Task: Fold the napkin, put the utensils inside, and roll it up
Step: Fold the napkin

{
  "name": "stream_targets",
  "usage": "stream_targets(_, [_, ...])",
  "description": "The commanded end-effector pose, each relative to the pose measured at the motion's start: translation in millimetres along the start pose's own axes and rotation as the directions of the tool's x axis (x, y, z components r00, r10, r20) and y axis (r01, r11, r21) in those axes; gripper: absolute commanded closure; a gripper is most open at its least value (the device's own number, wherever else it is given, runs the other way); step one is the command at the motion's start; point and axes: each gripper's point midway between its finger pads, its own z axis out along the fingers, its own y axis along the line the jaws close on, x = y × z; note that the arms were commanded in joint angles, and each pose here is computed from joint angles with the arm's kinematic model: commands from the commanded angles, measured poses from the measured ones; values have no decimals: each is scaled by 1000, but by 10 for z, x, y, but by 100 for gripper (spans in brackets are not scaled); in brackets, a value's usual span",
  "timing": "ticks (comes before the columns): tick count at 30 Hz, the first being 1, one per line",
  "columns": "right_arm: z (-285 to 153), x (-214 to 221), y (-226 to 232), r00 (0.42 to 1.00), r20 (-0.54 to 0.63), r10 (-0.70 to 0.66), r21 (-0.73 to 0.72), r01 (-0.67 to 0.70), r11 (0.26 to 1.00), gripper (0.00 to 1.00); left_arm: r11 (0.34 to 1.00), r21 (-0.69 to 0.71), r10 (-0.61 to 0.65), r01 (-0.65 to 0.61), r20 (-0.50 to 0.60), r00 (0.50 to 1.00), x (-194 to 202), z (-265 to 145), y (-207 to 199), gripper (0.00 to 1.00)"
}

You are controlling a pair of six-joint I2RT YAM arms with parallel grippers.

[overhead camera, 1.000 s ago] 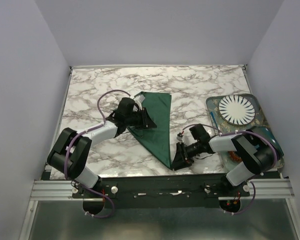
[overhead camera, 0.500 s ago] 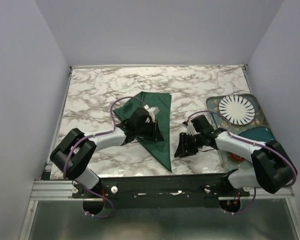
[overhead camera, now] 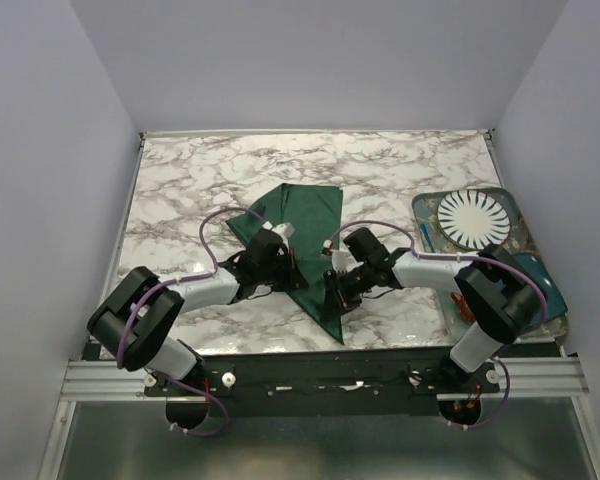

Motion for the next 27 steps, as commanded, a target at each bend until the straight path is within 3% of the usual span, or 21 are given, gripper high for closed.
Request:
stream_targets(1, [96,83,-36,999,-52,-6,-51,3,999,72,996,-46,-74,75,35,997,28,109,249,100])
stream_targets(8, [87,480,-418,993,-69,100,98,-93,991,72,988,-110,-108,106,-11,994,244,242,528,100])
stream_targets(12, [-33,671,-409,991,-71,117,121,-108,987,72,988,-102,-116,114,-15,993,289,224,547,100])
stream_targets(17, [-168,448,-199,999,-23,45,113,-42,993,71,989,-109,-99,96,-25,995,283,184,538,100])
stream_targets(22, [-89,-132,3,999,33,-9,80,7,997,71,990,-108,-90,87,-18,996,263,154,518,100])
stream_targets(27, [31,55,-321,997,-7,71,130,-70,989,72,990,-111,-92,88,-26,995,297,148,543,100])
